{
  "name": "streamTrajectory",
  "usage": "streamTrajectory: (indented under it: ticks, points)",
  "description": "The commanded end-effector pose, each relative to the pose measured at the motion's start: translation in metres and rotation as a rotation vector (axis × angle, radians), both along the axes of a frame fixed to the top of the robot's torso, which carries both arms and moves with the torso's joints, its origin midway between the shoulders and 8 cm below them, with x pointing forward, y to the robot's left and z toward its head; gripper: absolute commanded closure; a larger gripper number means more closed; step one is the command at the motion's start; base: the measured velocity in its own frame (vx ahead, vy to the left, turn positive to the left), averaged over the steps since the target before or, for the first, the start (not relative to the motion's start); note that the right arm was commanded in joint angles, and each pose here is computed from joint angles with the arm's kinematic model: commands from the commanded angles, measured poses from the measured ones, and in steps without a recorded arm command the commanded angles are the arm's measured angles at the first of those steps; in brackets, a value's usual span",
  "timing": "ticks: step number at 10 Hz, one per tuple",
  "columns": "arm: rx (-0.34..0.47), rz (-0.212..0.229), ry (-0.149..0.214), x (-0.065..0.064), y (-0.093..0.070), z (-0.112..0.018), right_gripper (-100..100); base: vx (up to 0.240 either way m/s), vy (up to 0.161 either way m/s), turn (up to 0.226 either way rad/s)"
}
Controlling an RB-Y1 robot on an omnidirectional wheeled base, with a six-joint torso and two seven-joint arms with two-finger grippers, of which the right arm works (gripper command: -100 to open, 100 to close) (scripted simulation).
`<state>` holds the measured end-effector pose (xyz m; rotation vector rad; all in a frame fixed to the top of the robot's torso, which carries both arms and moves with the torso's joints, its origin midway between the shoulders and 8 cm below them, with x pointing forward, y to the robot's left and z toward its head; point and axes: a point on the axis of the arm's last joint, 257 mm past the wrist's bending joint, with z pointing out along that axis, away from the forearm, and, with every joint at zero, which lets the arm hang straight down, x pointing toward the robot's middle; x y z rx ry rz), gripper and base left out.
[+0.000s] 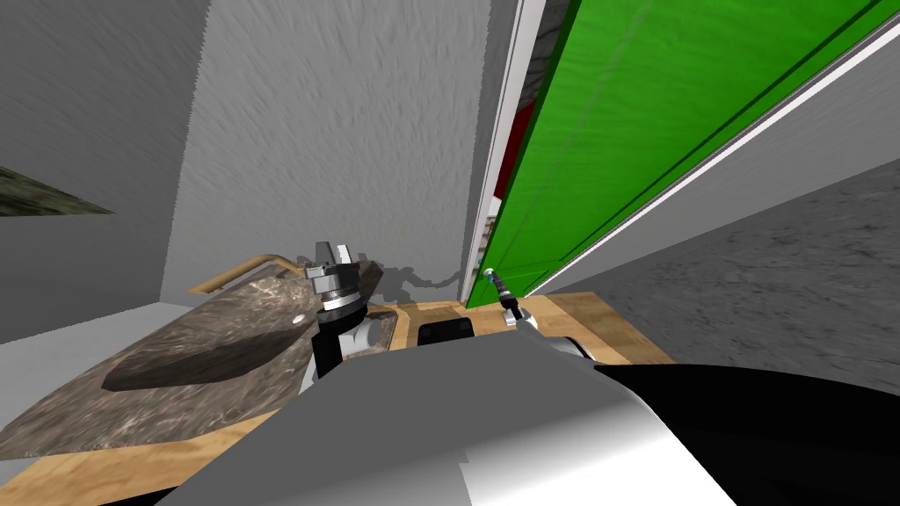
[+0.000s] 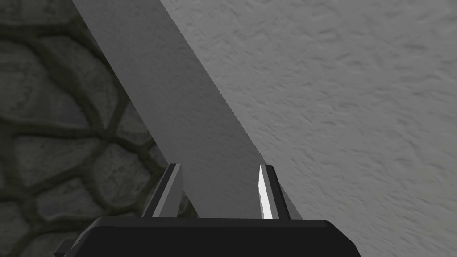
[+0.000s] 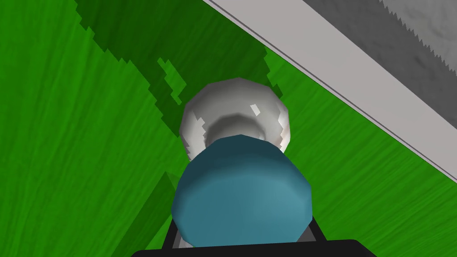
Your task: Pull the door open
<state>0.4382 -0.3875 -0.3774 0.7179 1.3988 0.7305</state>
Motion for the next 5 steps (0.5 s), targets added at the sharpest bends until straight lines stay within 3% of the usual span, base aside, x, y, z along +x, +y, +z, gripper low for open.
streamTrajectory:
  ticks: [1, 5]
  points:
    - [0.023, 0.019, 0.021, -0.006, 0.0196, -0.0101, 100, 0.01, 0.007, 0.008]
    - [0.115, 0.025, 0.013, -0.0023, 0.0221, -0.0071, 100, -0.025, -0.015, 0.023]
